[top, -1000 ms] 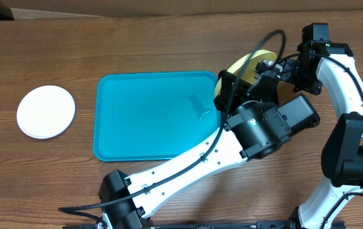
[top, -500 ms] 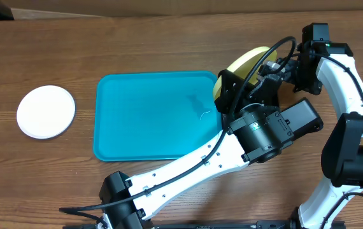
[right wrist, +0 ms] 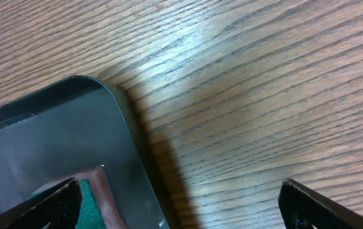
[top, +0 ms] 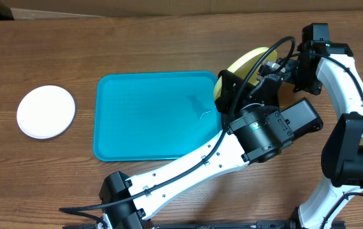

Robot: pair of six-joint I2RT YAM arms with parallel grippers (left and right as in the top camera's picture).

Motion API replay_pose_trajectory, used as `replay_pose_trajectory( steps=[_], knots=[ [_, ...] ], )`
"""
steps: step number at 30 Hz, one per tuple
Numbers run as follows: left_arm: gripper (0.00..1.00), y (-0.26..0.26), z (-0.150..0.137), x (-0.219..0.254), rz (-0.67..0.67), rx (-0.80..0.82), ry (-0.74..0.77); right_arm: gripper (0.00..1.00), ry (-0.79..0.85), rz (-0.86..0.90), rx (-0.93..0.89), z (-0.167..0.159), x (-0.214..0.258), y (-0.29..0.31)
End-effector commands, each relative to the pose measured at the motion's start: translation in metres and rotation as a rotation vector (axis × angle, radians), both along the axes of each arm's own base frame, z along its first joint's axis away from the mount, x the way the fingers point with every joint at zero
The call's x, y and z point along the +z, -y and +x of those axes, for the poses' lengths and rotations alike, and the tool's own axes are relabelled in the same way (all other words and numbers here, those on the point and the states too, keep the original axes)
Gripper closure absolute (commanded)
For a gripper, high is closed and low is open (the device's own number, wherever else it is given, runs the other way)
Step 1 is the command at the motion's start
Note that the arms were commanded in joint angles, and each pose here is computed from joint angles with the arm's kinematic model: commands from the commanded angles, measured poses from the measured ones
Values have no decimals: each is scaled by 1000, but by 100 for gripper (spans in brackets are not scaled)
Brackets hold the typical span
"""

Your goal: Clean dirty plates on tray and stack at the side

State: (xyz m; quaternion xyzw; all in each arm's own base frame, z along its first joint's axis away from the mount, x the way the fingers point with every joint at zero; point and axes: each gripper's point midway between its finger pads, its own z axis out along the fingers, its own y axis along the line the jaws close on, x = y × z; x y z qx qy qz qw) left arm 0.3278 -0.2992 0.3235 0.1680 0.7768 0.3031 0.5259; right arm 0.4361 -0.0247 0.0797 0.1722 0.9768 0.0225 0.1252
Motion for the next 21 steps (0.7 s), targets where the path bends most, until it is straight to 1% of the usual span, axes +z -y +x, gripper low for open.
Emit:
replay_pose_trajectory(
  steps=[1, 4, 8, 13, 17, 21],
  knots=[
    [96, 1, 2, 1, -109, -21, -53, 0, 27, 6, -12, 5, 8, 1],
    [96, 0, 6, -21, -199, -24, -163, 0, 27, 6, -12, 5, 8, 1],
    [96, -18, 16, -48, -321, 46, -298, 0, 27, 6, -12, 5, 8, 1],
    [96, -51, 35, -82, -455, 146, -497, 0, 27, 6, -13, 5, 8, 1],
    [96, -87, 52, -107, -629, 229, -679, 0, 27, 6, -12, 5, 8, 1],
    [96, -125, 63, -127, -762, 268, -832, 0, 27, 6, -12, 5, 8, 1]
  ],
)
